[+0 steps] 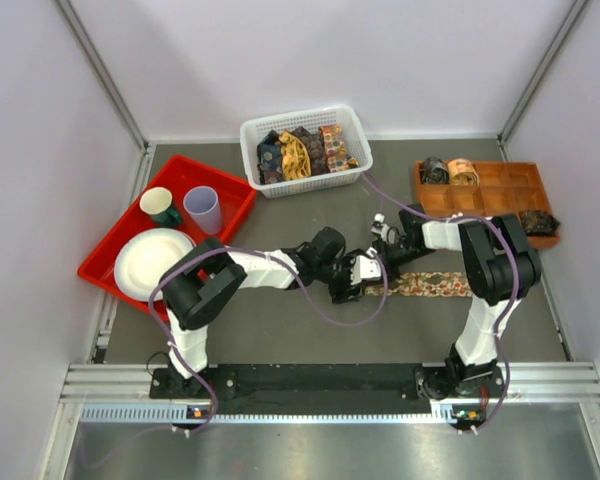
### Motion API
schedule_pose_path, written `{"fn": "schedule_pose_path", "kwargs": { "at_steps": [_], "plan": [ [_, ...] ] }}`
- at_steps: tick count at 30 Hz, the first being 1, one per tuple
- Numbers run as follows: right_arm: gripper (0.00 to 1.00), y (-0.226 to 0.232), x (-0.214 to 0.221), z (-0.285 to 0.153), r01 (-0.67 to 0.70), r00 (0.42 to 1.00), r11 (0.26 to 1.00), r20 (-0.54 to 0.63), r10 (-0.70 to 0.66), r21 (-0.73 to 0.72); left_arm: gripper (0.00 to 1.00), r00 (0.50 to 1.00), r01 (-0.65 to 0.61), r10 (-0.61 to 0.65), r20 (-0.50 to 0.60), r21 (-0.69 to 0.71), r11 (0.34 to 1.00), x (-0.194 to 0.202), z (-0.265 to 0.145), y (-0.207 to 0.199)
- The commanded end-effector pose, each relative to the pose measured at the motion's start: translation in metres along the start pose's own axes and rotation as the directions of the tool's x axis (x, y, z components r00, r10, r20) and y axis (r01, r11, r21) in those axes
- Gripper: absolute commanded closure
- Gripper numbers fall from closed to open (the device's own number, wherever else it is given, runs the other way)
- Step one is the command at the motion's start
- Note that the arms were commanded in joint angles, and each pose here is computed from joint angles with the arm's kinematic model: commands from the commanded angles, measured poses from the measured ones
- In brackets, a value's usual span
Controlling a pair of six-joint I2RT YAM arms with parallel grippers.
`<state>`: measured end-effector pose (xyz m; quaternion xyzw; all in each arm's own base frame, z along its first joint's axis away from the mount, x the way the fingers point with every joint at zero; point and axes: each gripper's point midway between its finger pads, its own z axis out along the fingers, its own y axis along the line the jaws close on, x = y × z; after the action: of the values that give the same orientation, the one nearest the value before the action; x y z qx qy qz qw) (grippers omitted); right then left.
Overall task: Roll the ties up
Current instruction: Roll the tie at the center of the board.
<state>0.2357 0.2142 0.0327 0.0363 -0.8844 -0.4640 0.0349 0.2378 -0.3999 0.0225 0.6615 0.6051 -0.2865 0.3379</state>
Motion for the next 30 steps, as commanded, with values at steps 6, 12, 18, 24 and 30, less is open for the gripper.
{"fn": "schedule_pose_path", "kwargs": {
  "at_steps": [6,12,18,24,30],
  "plan": [
    [1.0,-0.057,-0.005,-0.002,-0.063,0.998,0.977,0.009,0.063,0.203,0.26,0.969,0.239,-0.242,0.043,0.055,0.969,0.047,-0.007,-0.028],
    [1.0,-0.071,-0.007,-0.008,-0.092,0.995,0.958,0.003,0.095,0.273,0.27,0.954,0.208,-0.218,0.207,0.069,0.976,0.025,-0.003,-0.013],
    [1.0,-0.084,-0.003,-0.012,-0.113,0.992,0.942,-0.016,0.124,0.317,0.32,0.941,0.181,-0.201,0.271,0.099,0.979,0.028,0.005,-0.011],
    [1.0,-0.089,-0.002,-0.014,-0.122,0.99,0.932,-0.025,0.139,0.341,0.36,0.932,0.174,-0.201,0.301,0.113,0.978,0.027,0.013,-0.01],
    [1.0,-0.076,-0.004,-0.013,-0.099,0.992,0.953,-0.051,0.118,0.285,0.59,0.952,0.211,-0.228,0.204,0.102,0.972,0.038,0.018,-0.006]
  ]
}}
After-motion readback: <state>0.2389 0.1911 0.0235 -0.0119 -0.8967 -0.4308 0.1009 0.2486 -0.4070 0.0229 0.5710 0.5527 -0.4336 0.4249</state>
